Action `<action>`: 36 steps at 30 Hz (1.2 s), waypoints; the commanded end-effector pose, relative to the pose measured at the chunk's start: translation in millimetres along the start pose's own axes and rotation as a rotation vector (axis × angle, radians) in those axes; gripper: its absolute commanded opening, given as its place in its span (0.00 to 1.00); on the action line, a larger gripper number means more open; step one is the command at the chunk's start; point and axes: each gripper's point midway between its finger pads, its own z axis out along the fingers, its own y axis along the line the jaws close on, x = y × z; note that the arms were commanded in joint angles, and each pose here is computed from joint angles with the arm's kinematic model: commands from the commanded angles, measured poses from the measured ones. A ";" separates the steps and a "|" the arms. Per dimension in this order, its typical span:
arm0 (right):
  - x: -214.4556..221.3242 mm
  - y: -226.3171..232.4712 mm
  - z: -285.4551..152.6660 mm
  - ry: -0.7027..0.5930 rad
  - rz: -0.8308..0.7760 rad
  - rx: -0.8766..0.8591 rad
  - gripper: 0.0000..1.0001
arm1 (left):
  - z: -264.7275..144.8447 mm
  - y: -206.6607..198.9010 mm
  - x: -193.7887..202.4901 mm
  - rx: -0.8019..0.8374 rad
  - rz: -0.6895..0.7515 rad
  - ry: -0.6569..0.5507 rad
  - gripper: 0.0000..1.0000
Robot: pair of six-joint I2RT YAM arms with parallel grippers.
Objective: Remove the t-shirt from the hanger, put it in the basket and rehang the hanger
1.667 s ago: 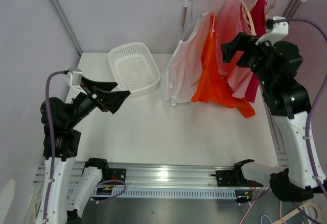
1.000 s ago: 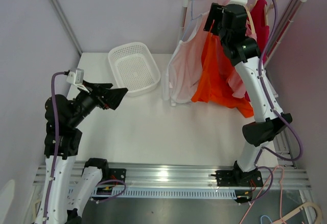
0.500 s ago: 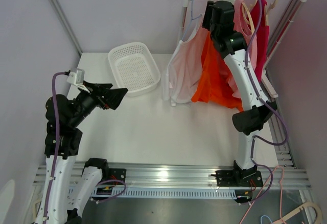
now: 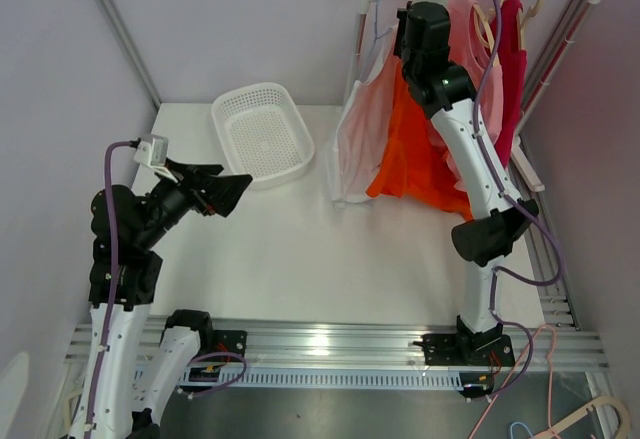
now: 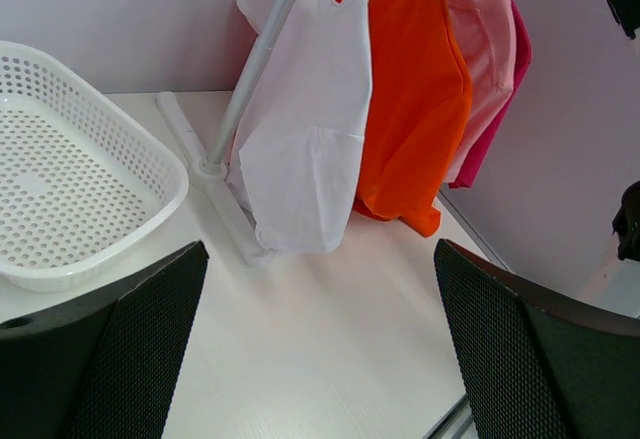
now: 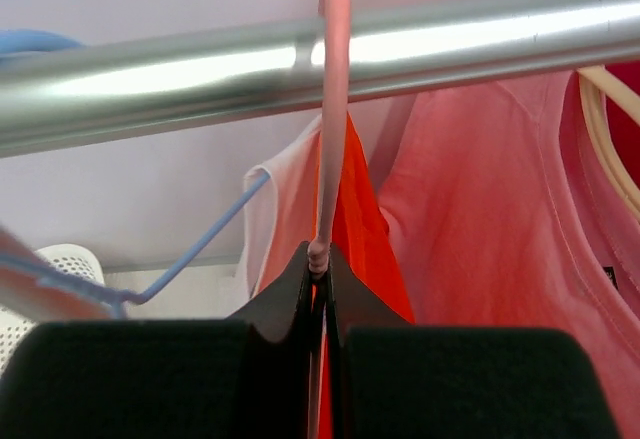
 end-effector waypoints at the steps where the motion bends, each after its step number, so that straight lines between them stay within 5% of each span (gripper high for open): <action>1: -99.7 -6.2 -52.6 -0.240 0.056 -0.034 0.00 | 2.4 -12.2 -0.1 0.089 0.030 0.001 1.00; 8: -114.3 -37.1 -116.7 -0.240 0.113 0.051 0.00 | 5.3 -24.5 -0.2 0.140 0.080 0.014 0.99; 10: -99.1 -66.5 -138.2 -0.207 0.232 0.219 0.00 | 5.8 -47.3 -8.2 0.193 0.133 0.020 0.99; 19: -27.7 -101.7 -256.8 -0.190 0.464 0.401 0.00 | -17.8 -119.6 26.9 0.436 0.279 0.100 0.99; 28: -19.5 -76.6 -273.3 -0.152 0.515 0.277 0.00 | -38.7 -183.7 70.4 0.774 0.390 0.225 0.99; 36: -28.8 -53.8 -276.7 -0.154 0.517 0.242 0.00 | -12.3 -208.8 94.8 0.740 0.503 0.306 0.99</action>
